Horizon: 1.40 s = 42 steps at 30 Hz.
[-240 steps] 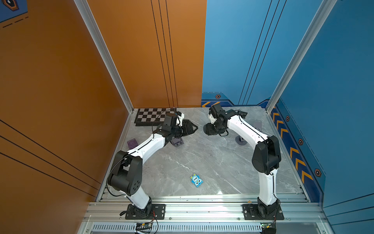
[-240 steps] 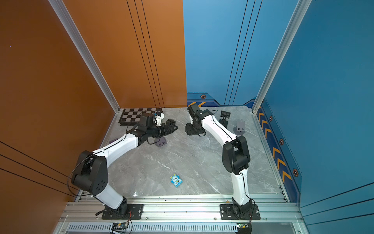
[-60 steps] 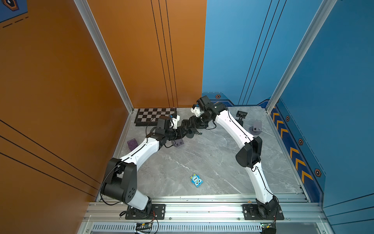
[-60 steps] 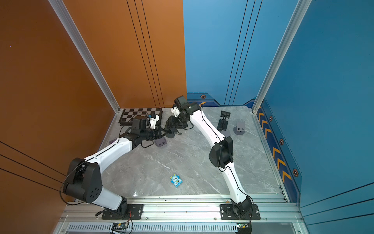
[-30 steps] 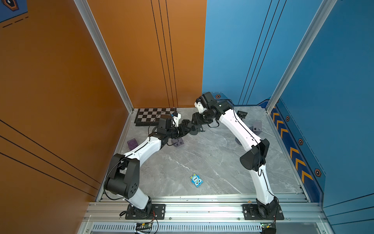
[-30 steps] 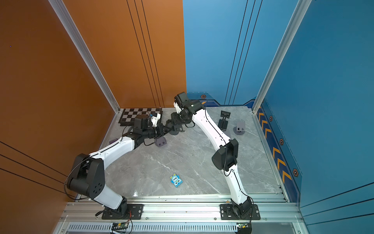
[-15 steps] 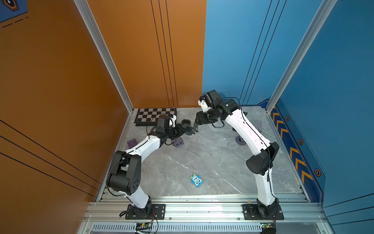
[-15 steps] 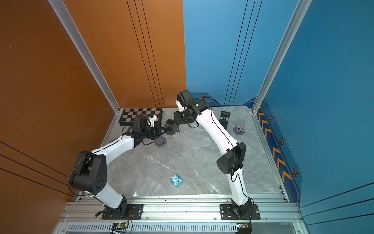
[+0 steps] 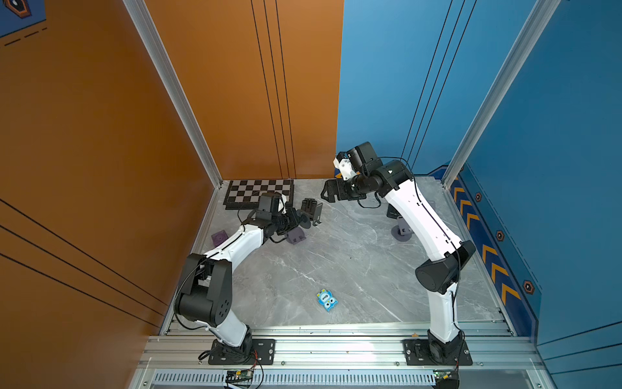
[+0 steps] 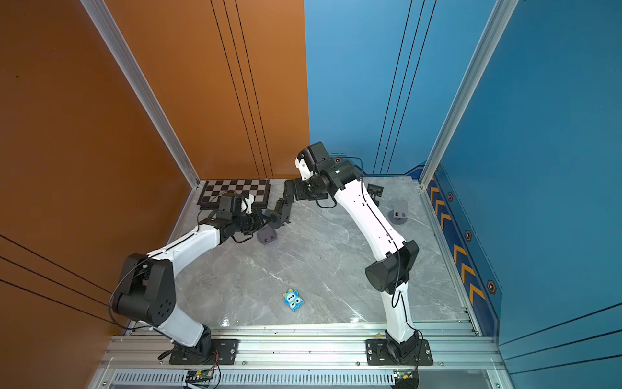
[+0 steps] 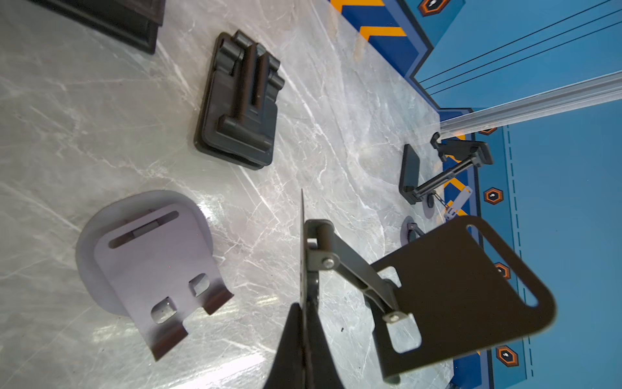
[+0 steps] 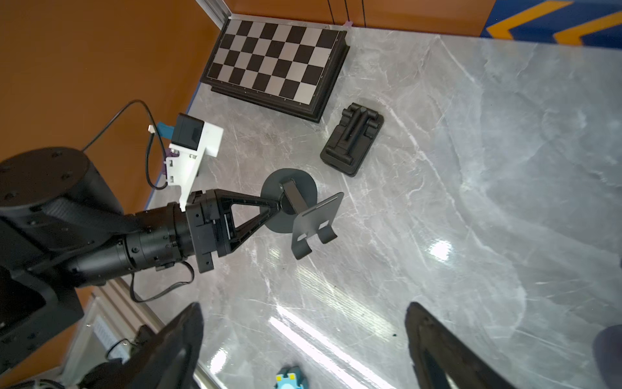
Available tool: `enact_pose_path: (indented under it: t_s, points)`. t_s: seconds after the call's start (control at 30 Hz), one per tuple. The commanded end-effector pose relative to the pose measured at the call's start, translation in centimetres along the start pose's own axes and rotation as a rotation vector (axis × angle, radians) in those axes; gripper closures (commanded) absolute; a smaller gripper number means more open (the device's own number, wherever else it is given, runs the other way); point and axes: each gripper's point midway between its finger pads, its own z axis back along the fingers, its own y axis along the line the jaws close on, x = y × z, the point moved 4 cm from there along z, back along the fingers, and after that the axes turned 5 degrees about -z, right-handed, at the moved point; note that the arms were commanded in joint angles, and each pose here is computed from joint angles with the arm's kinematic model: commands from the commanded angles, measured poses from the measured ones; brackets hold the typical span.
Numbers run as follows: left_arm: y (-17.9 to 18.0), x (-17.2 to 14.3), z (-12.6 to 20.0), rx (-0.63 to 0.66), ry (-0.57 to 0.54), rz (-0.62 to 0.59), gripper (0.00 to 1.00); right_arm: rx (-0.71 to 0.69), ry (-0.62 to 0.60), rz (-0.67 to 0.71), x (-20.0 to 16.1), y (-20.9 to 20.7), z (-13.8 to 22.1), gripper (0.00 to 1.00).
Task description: Open the phone stand
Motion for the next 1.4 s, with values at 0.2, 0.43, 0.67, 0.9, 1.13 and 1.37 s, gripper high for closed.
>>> enact_pose_path:
  t_s: [0.2, 0.43, 0.67, 0.9, 1.13, 1.37]
  points:
    - [-3.0, 1.8, 3.6, -0.207, -0.106, -0.022, 1.00, 0.228, 0.025, 0.007, -0.9, 2.1, -2.7, 0.00]
    - [-3.4, 2.1, 4.3, -0.244, -0.114, 0.012, 1.00, 0.281, 0.029, 0.029, -1.9, 2.8, -3.9, 0.00]
    - [-3.5, 1.8, 4.5, -0.258, -0.108, 0.027, 1.00, 0.269, -0.005, 0.070, -1.6, 3.3, -4.2, 0.00]
    - [-3.7, 1.7, 4.8, -0.270, -0.104, 0.037, 1.00, 0.248, -0.023, 0.090, -1.2, 3.2, -5.4, 0.00]
    - [-4.0, 1.4, 5.2, -0.285, -0.098, 0.041, 1.00, 0.238, -0.056, 0.099, -0.1, 3.3, -6.1, 0.00]
    - [-4.0, 1.1, 5.5, -0.290, -0.096, 0.043, 1.00, 0.248, -0.052, 0.094, 0.3, 3.5, -7.3, 0.06]
